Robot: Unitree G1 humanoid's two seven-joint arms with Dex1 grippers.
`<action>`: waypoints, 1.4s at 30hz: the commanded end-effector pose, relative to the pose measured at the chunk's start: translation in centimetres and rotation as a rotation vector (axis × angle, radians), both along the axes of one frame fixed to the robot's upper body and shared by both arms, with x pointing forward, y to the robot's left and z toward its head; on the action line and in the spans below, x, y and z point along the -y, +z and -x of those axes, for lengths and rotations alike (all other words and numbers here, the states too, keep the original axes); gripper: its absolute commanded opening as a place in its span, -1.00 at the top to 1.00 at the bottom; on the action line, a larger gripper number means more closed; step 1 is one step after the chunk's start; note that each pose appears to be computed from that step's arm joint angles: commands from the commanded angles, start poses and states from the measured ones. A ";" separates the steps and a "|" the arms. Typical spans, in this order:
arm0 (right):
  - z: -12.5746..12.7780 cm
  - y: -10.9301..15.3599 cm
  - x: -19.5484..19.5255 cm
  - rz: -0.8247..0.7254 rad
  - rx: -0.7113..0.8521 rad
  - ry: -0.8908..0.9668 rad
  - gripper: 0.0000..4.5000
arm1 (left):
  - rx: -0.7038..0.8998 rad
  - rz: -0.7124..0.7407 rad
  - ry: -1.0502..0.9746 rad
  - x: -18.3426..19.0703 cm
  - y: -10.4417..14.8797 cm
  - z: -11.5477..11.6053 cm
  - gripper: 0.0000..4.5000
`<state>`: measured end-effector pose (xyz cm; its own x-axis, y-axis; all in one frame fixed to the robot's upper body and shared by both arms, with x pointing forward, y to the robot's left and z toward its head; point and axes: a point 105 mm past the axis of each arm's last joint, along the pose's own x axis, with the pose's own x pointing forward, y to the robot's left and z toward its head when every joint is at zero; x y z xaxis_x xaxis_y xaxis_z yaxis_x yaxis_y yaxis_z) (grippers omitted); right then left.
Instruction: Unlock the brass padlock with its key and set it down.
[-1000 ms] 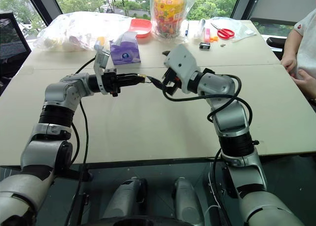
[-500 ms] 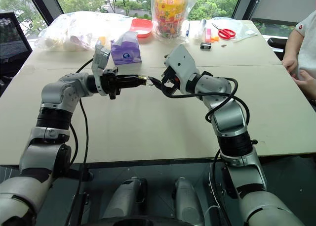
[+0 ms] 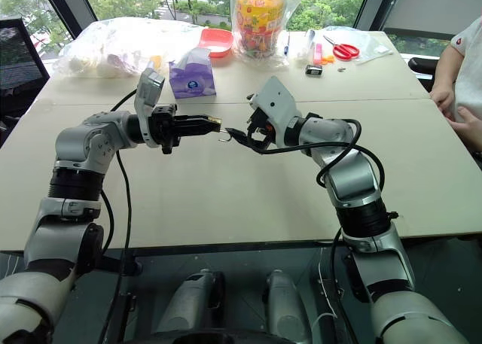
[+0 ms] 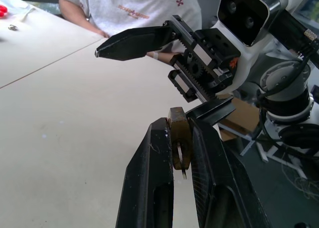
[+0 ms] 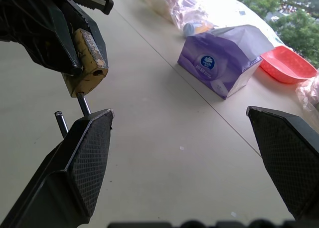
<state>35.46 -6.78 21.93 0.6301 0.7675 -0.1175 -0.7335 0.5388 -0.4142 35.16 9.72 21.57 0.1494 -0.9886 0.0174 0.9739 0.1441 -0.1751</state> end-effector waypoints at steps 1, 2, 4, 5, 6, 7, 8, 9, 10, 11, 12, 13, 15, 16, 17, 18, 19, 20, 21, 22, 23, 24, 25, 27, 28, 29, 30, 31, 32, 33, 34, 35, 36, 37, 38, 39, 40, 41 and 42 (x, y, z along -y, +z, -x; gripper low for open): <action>0.4 0.2 0.5 0.016 0.022 0.001 -0.98 | 0.052 0.010 0.014 0.1 0.7 -0.2 1.00; 0.2 0.1 1.2 0.037 0.027 -0.018 -0.98 | 0.045 0.009 0.026 0.2 0.4 -0.5 1.00; 0.0 -0.3 2.7 0.086 0.039 -0.059 -0.98 | 0.028 0.002 0.042 0.3 -0.2 -0.8 1.00; -0.1 -0.5 4.0 0.122 0.041 -0.086 -0.98 | 0.005 -0.001 0.054 0.6 -0.8 -1.1 1.00; 0.3 -0.9 5.2 0.156 0.021 -0.090 -0.98 | -0.022 -0.003 0.071 1.1 -1.6 -1.4 1.00; 1.4 -1.3 5.9 0.192 -0.016 -0.062 -0.98 | -0.048 -0.010 0.097 1.8 -2.5 -1.9 1.00; 2.7 -1.9 6.2 0.219 -0.064 -0.021 -0.98 | -0.080 -0.015 0.118 2.7 -3.3 -2.4 1.00; 3.6 -2.2 6.3 0.237 -0.097 0.009 -0.98 | -0.099 -0.019 0.131 3.2 -3.8 -2.7 1.00; 4.3 -2.5 6.3 0.240 -0.125 0.018 -0.98 | -0.130 -0.014 0.134 3.8 -4.2 -2.8 1.00; 4.6 -2.8 6.4 0.228 -0.158 -0.006 -0.98 | -0.188 -0.020 0.147 4.7 -5.4 -3.2 1.00; 4.8 -3.0 6.4 0.219 -0.180 -0.027 -0.98 | -0.226 -0.028 0.156 5.4 -6.2 -3.5 1.00; 5.1 -3.5 6.5 0.235 -0.206 -0.043 -0.98 | -0.272 -0.039 0.188 6.2 -7.3 -3.9 1.00; 5.4 -3.9 6.5 0.246 -0.231 -0.065 -0.98 | -0.348 -0.038 0.214 7.1 -8.4 -4.4 1.00; 5.3 -4.1 6.6 0.255 -0.239 -0.088 -0.98 | -0.376 -0.024 0.216 7.6 -8.4 -4.5 1.00; 5.3 -4.2 6.7 0.260 -0.243 -0.106 -0.98 | -0.391 -0.014 0.214 7.8 -8.4 -4.6 1.00; 5.2 -4.4 6.8 0.264 -0.252 -0.133 -0.98 | -0.398 -0.018 0.215 8.1 -8.5 -4.7 1.00; 5.1 -4.6 6.9 0.266 -0.259 -0.157 -0.98 | -0.400 -0.027 0.214 8.3 -8.6 -4.7 1.00; 5.0 -4.8 7.0 0.267 -0.264 -0.172 -0.98 | -0.399 -0.035 0.214 8.4 -8.7 -4.7 1.00; 5.0 -5.0 7.1 0.260 -0.278 -0.186 -0.98 | -0.399 -0.048 0.207 8.5 -8.9 -4.7 1.00; 5.0 -5.1 7.0 0.254 -0.288 -0.193 -0.98 | -0.395 -0.056 0.199 8.6 -9.0 -4.6 1.00; 5.0 -5.2 6.9 0.247 -0.297 -0.198 -0.98 | -0.397 -0.056 0.190 8.7 -9.1 -4.5 1.00; 5.1 -5.3 6.8 0.243 -0.303 -0.201 -0.98 | -0.398 -0.054 0.184 8.8 -9.1 -4.5 1.00; 5.1 -5.3 6.8 0.241 -0.306 -0.202 -1.00 | -0.395 -0.057 0.176 8.8 -9.1 -4.4 0.78; 5.1 -5.4 6.6 0.239 -0.310 -0.204 -1.00 | -0.397 -0.068 0.166 8.8 -9.3 -4.3 0.38; 5.1 -5.4 6.6 0.238 -0.312 -0.206 -1.00 | -0.397 -0.072 0.160 8.8 -9.3 -4.3 0.20; 5.1 -5.4 6.6 0.237 -0.313 -0.207 -1.00 | -0.398 -0.080 0.164 8.7 -9.4 -4.3 -0.01; 5.0 -5.5 6.6 0.237 -0.314 -0.209 -1.00 | -0.385 -0.110 0.179 8.5 -9.7 -4.4 -0.20; 5.0 -5.5 6.7 0.236 -0.315 -0.210 -1.00 | -0.341 -0.159 0.191 8.1 -10.1 -4.6 -0.42; 5.0 -5.5 6.7 0.236 -0.316 -0.213 -1.00 | -0.249 -0.254 0.204 7.5 -10.8 -4.7 -0.58; 5.0 -5.5 6.8 0.235 -0.317 -0.216 -1.00 | -0.195 -0.319 0.204 7.0 -11.3 -4.7 -0.58; 5.0 -5.6 6.9 0.232 -0.320 -0.221 -1.00 | -0.161 -0.331 0.214 6.3 -10.9 -4.9 -0.58; 5.0 -5.6 7.1 0.228 -0.324 -0.225 -1.00 | -0.142 -0.329 0.233 5.6 -10.5 -5.2 -0.58; 5.0 -5.7 7.1 0.226 -0.326 -0.228 -1.00 | -0.137 -0.318 0.246 5.2 -10.1 -5.4 -0.58; 5.1 -5.8 7.3 0.220 -0.331 -0.233 -1.00 | -0.109 -0.306 0.270 4.1 -9.5 -5.6 -0.58; 5.1 -5.9 7.4 0.213 -0.336 -0.237 -1.00 | -0.080 -0.297 0.287 3.2 -9.1 -5.6 -0.58; 5.2 -6.1 7.5 0.202 -0.342 -0.241 -1.00 | -0.049 -0.289 0.302 2.2 -8.6 -5.5 -0.58; 5.2 -6.1 7.6 0.194 -0.345 -0.243 -1.00 | -0.028 -0.285 0.311 1.5 -8.3 -5.3 -0.58; 5.2 -6.2 7.6 0.189 -0.347 -0.244 -1.00 | -0.019 -0.283 0.316 1.3 -8.1 -5.1 -0.58; 5.3 -6.2 7.6 0.187 -0.347 -0.245 -1.00 | -0.014 -0.283 0.318 1.2 -8.1 -5.0 -0.58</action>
